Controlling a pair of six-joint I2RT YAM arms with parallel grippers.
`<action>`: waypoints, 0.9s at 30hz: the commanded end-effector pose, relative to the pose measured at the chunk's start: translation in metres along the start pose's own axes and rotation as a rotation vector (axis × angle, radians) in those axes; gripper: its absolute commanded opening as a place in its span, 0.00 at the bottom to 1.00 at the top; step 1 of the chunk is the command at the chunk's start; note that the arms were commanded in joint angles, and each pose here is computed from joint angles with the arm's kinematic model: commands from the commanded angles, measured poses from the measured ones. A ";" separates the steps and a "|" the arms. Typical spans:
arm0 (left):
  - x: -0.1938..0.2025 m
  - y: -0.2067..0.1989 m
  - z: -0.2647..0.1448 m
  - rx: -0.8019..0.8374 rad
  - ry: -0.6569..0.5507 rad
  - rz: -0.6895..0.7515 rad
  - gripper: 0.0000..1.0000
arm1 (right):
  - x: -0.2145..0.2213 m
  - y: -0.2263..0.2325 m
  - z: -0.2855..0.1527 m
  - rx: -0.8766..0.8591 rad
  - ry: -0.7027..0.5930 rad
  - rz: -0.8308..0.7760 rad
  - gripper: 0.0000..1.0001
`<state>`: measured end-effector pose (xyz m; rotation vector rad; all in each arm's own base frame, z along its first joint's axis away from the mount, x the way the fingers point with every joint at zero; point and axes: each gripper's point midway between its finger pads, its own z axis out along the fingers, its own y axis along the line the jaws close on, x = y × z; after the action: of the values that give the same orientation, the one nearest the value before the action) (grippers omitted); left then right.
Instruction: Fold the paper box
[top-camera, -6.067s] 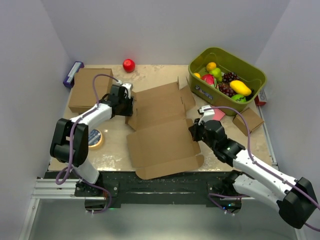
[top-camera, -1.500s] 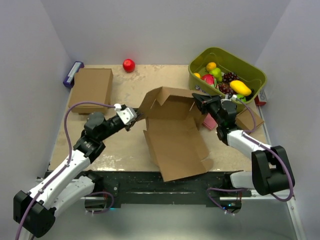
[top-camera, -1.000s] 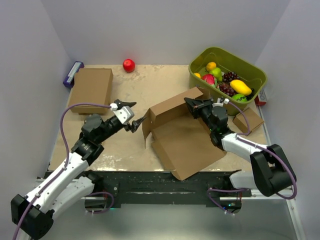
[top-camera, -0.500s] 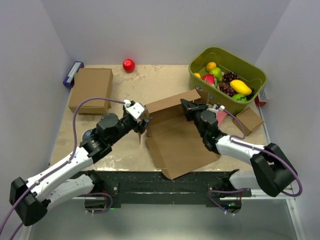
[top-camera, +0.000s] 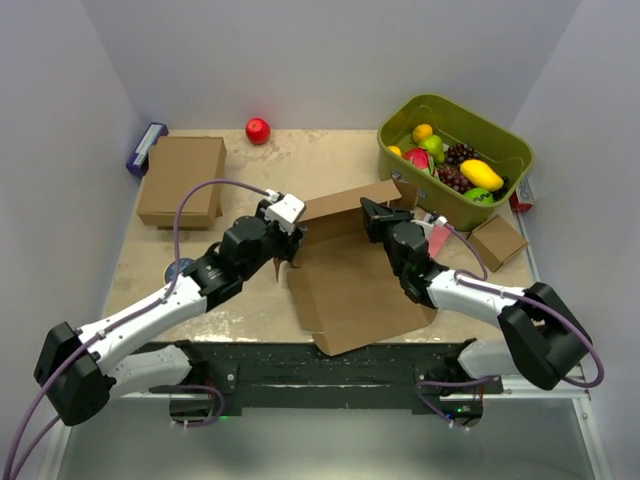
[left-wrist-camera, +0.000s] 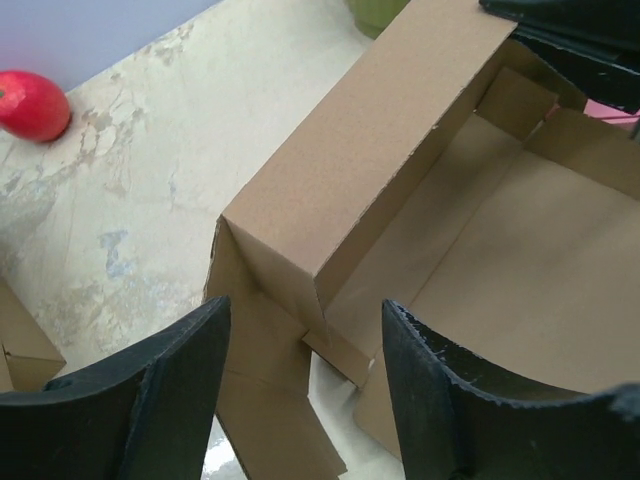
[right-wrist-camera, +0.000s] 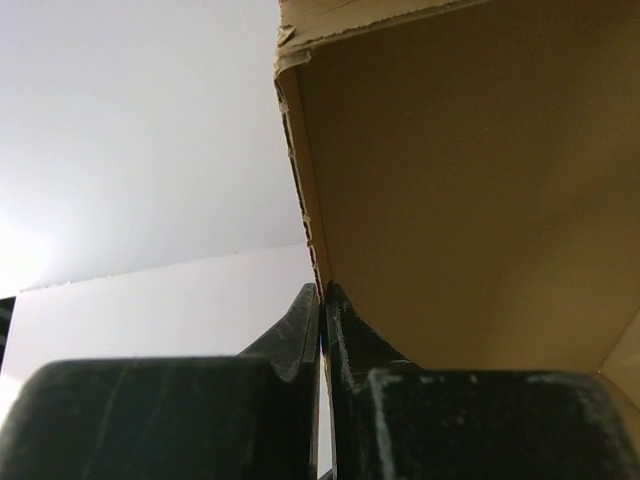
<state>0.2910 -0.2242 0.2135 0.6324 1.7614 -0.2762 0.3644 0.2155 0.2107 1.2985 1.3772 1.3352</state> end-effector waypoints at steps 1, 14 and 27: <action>-0.023 0.009 0.010 -0.068 -0.043 -0.034 0.63 | -0.001 0.008 0.005 -0.016 -0.054 0.038 0.00; 0.001 0.023 0.027 -0.176 0.039 -0.010 0.23 | 0.005 -0.007 0.000 -0.003 -0.036 0.072 0.00; -0.004 0.045 0.032 -0.219 -0.011 0.103 0.00 | 0.010 -0.013 -0.017 -0.023 0.017 -0.011 0.37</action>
<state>0.3286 -0.2078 0.1877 0.5691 1.8255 -0.0554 0.3479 0.2244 0.1991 1.3126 1.3749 1.3764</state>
